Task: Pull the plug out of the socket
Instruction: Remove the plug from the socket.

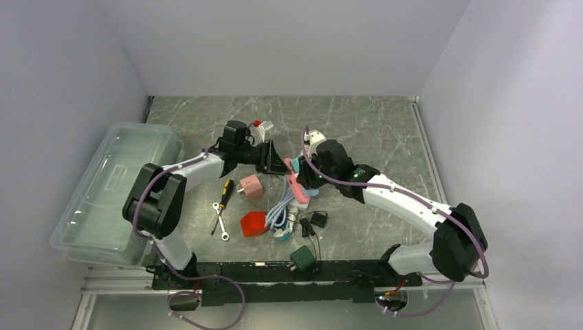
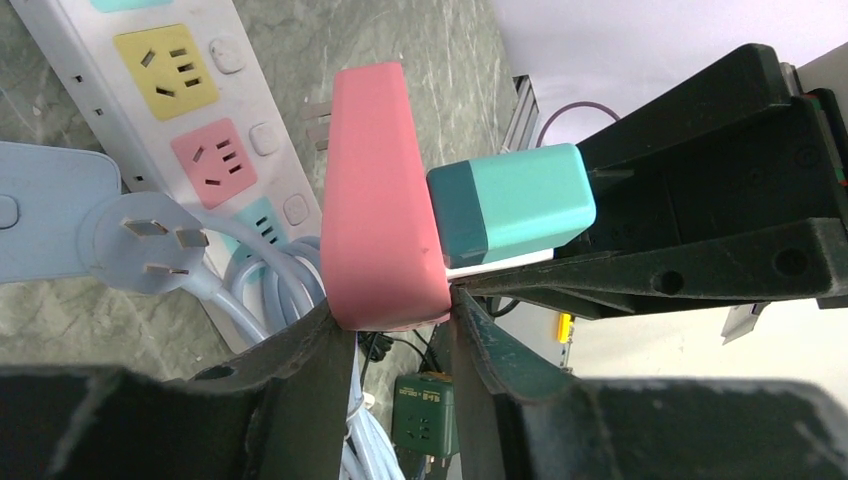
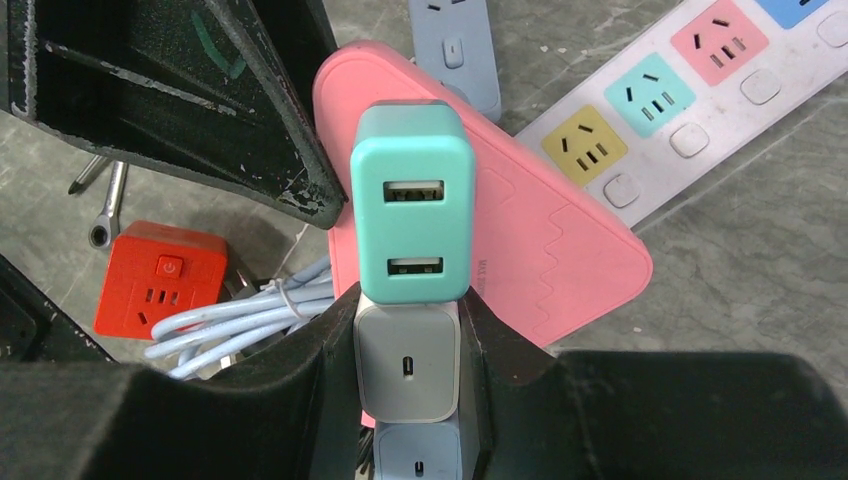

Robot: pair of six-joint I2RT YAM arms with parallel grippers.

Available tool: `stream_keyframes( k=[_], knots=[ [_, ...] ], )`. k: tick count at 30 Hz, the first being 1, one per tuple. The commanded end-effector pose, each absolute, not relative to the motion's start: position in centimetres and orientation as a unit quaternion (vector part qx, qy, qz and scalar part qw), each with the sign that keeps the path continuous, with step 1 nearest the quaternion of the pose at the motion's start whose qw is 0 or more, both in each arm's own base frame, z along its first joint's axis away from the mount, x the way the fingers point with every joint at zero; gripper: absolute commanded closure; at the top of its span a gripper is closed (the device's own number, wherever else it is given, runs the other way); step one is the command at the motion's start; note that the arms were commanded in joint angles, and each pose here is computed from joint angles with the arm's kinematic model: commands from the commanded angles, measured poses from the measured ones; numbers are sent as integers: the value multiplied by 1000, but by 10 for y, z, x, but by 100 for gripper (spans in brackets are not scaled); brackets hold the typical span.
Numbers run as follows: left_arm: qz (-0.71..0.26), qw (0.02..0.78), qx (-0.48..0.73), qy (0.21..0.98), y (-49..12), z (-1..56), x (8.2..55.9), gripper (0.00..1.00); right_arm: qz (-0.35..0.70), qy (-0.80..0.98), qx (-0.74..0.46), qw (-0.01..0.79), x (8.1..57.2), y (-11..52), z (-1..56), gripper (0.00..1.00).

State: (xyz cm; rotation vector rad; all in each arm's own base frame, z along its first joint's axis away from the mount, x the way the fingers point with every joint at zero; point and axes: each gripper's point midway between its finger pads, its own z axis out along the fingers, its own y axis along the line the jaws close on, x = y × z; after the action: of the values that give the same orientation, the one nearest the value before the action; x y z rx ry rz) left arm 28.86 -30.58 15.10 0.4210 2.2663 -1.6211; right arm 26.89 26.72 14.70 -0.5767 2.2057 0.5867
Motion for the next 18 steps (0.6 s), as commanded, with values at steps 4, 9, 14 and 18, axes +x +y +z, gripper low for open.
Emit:
stream_keyframes(
  k=[4,9,14,18],
  knots=[
    [-599,150,178,766,-318,167,280,42,272,818,-223,454,285,292,200,82],
    [-598,149,177,768,-318,166,280,47,274,815,-221,460,285,292,204,82],
    [-601,144,175,767,-319,165,280,64,271,816,-219,461,285,291,203,82],
    [-601,144,174,767,-319,164,280,81,267,816,-217,464,285,289,203,81]
  ],
)
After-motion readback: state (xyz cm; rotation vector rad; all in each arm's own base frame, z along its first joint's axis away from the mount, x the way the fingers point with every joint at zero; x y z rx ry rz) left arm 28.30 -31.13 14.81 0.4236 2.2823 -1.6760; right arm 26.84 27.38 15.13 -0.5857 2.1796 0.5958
